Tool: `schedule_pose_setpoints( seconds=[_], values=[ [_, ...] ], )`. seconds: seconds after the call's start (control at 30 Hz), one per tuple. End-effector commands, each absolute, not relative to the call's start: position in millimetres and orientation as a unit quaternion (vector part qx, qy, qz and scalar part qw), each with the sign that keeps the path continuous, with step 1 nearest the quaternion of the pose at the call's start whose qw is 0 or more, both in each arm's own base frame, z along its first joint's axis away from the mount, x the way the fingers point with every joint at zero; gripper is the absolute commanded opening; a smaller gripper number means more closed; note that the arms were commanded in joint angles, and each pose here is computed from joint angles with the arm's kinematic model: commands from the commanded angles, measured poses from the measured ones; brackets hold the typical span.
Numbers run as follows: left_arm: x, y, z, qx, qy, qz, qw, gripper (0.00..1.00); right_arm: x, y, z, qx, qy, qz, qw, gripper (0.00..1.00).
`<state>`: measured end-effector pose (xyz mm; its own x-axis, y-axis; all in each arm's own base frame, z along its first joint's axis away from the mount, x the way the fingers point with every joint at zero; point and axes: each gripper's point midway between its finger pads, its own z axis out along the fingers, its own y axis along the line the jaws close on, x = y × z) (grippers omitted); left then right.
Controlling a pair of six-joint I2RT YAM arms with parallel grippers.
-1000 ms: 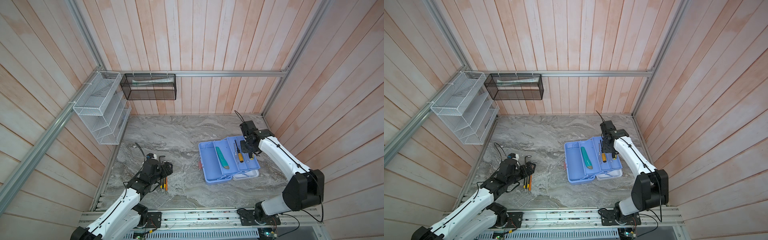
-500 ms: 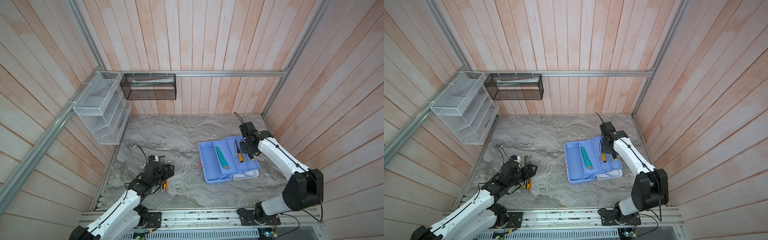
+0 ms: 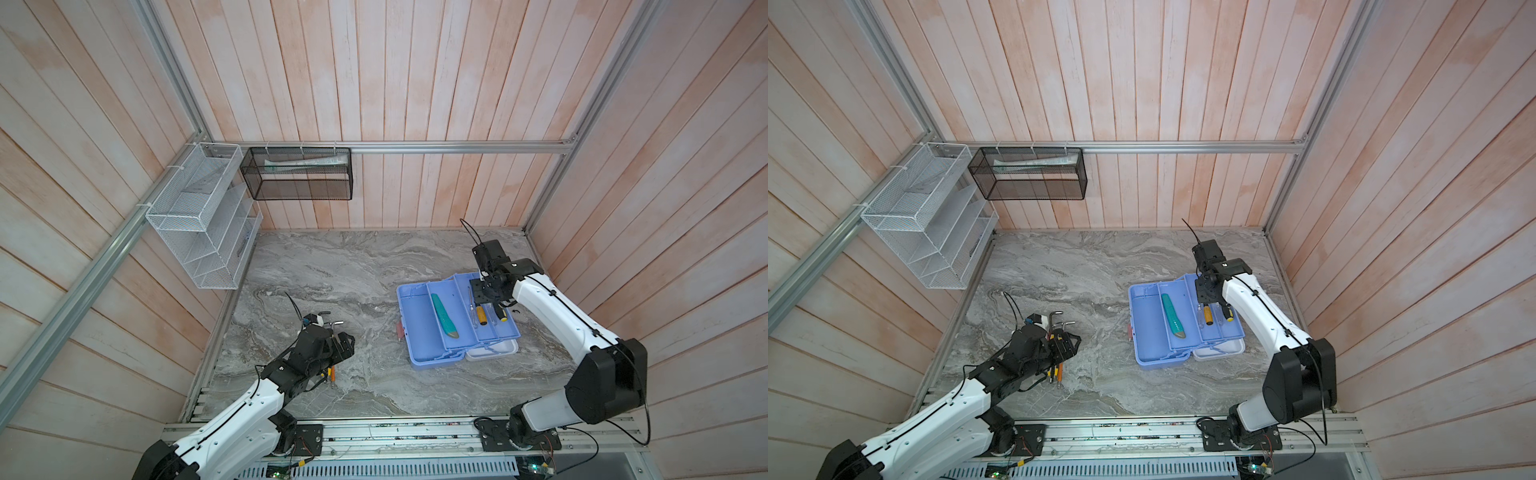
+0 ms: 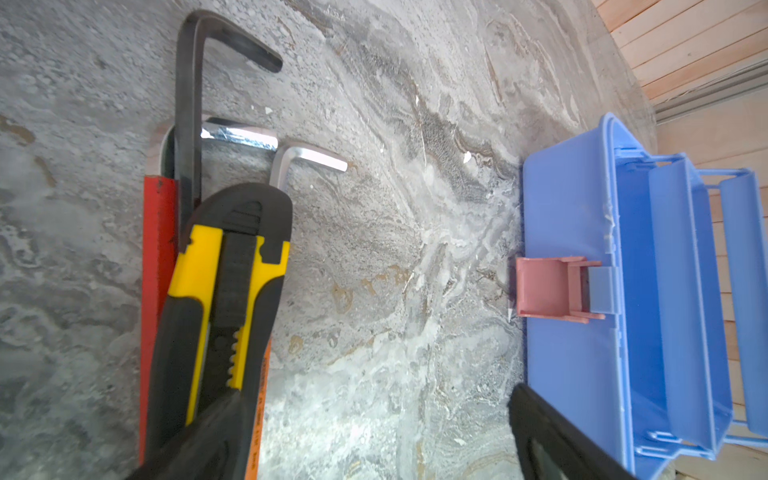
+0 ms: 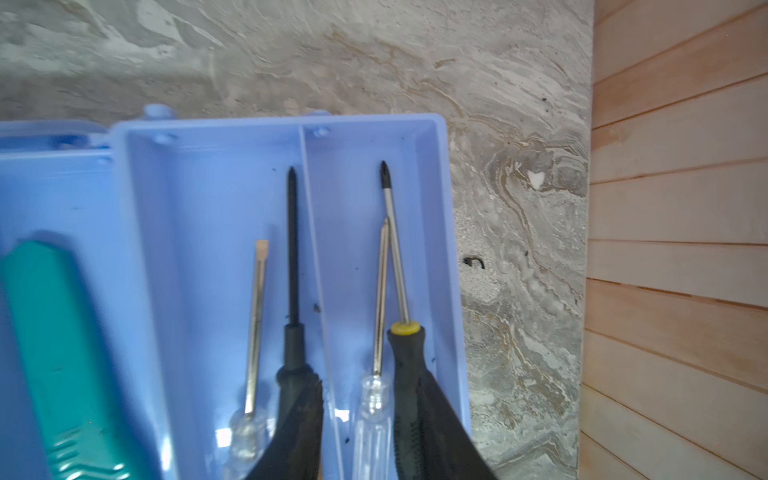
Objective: Pack the tool kit
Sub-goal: 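Move the right gripper back to the yellow-black box cutter in the pile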
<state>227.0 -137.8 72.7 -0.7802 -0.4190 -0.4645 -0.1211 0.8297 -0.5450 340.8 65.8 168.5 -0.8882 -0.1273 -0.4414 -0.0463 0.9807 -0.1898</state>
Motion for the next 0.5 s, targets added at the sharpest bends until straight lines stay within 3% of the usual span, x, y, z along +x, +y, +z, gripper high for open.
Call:
schedule_pose_setpoints(
  seconds=[0.0, 0.2, 0.47],
  values=[
    [230.3, -130.1, 76.7, -0.161, 0.909, -0.229, 0.31, 1.0, 348.1, 95.4, 202.5, -0.05, 0.957, -0.009, 0.287, 0.37],
    [232.1, -112.2, 87.9, -0.182, 0.903, -0.196, 0.336, 1.0, 342.4, 167.6, 215.8, -0.107, 0.933, 0.104, 0.328, 0.39],
    [232.9, -113.3, 66.4, -0.179, 0.911, -0.185, 0.323, 1.0, 313.4, 278.8, 208.9, -0.185, 0.895, 0.253, 0.317, 0.39]
  ],
)
